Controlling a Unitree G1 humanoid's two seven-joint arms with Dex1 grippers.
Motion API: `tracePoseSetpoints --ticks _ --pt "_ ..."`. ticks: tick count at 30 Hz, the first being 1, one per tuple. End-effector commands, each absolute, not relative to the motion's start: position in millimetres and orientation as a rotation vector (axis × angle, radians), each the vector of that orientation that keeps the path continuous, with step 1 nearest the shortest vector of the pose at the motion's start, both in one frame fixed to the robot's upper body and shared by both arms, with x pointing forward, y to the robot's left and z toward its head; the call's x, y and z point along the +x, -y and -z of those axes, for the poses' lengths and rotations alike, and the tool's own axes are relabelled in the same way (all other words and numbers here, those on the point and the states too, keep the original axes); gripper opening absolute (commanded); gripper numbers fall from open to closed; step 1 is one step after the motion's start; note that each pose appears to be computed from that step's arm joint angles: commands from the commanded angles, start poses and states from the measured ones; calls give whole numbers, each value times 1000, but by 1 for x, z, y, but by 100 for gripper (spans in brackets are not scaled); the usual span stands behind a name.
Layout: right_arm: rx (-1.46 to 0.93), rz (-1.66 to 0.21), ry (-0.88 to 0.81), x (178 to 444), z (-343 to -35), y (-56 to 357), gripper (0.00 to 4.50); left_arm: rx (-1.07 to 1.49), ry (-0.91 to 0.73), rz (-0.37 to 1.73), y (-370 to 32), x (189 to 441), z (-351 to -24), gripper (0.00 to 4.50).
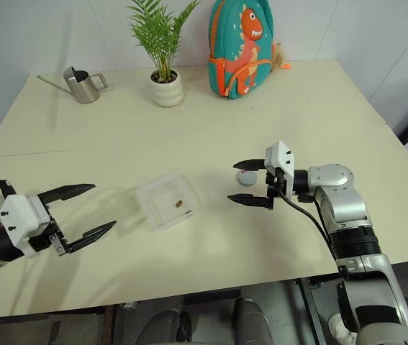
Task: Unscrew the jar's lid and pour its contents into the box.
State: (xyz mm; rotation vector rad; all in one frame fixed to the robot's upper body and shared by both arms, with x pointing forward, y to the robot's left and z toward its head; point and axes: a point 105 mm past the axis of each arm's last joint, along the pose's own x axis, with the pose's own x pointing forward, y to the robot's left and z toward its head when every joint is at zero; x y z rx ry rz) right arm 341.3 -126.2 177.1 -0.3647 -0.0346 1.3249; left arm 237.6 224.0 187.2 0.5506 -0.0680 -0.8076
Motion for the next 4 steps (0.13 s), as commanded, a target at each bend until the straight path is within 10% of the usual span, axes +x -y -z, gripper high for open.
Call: tracePoseSetpoints --ticks 1,4 --pt "-375 -1323 70 337 -186 130 450 548 80 811 -227 239 -192 446" --pt "-357 -1311 77 338 -189 129 450 545 79 820 -227 240 -194 446"
